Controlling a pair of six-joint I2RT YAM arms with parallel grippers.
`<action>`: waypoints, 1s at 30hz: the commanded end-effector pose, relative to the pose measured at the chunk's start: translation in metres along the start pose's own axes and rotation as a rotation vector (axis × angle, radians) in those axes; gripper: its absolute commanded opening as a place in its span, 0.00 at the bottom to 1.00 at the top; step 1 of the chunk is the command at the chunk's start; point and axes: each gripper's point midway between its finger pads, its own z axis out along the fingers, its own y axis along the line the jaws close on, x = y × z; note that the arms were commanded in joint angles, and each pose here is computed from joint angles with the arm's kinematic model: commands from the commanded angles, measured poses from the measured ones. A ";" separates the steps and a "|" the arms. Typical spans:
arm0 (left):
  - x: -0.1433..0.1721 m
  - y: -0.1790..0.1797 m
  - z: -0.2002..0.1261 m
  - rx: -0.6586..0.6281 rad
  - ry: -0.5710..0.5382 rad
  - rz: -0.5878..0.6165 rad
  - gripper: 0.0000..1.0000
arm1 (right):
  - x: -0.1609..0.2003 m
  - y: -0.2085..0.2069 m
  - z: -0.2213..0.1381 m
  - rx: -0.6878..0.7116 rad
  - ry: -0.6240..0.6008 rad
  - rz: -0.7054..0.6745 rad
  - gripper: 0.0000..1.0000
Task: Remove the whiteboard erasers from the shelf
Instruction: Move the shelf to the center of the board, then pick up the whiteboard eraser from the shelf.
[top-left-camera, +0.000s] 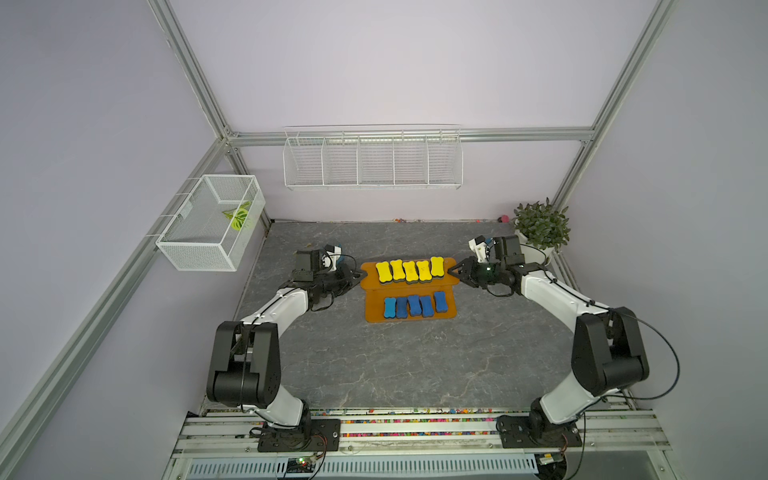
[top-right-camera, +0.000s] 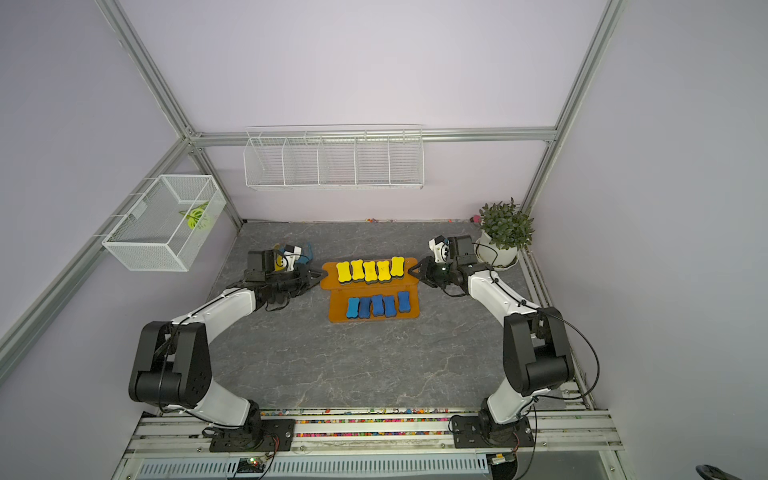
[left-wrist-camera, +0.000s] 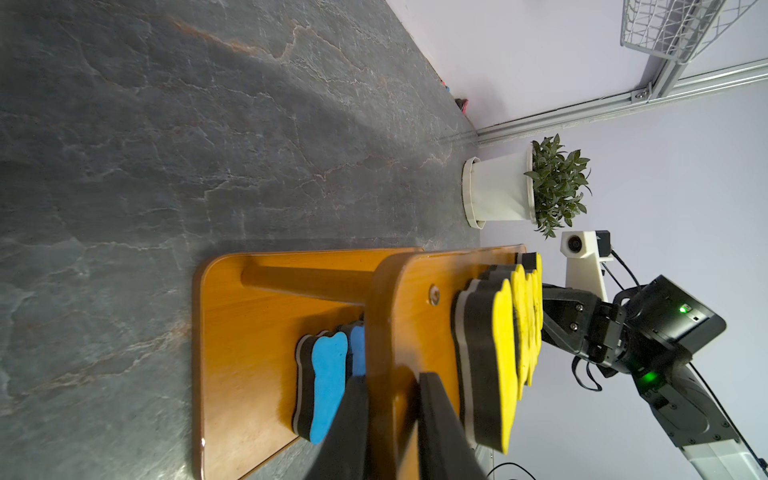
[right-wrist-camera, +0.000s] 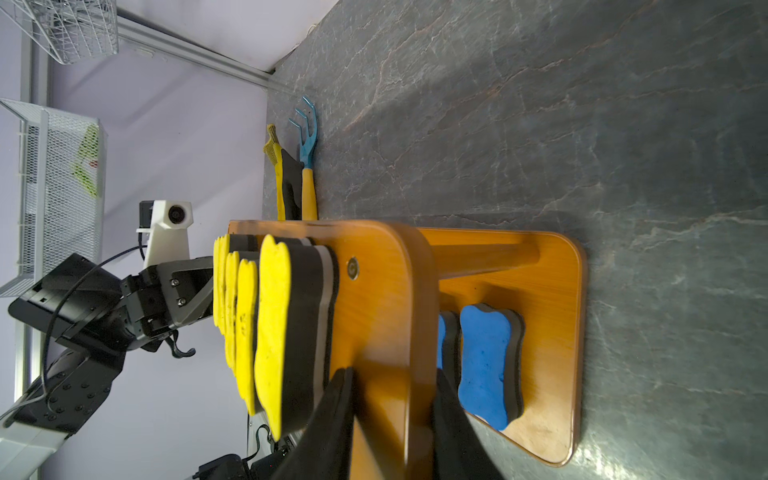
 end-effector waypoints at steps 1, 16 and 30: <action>0.008 -0.015 -0.001 -0.029 -0.007 0.103 0.19 | 0.001 -0.013 -0.009 0.157 -0.020 -0.107 0.31; -0.015 -0.017 -0.040 -0.272 -0.125 0.183 0.47 | -0.012 0.026 -0.053 0.533 -0.074 -0.369 0.55; -0.011 -0.022 -0.046 -0.305 -0.085 0.194 0.58 | 0.000 0.050 -0.017 0.631 0.013 -0.475 0.60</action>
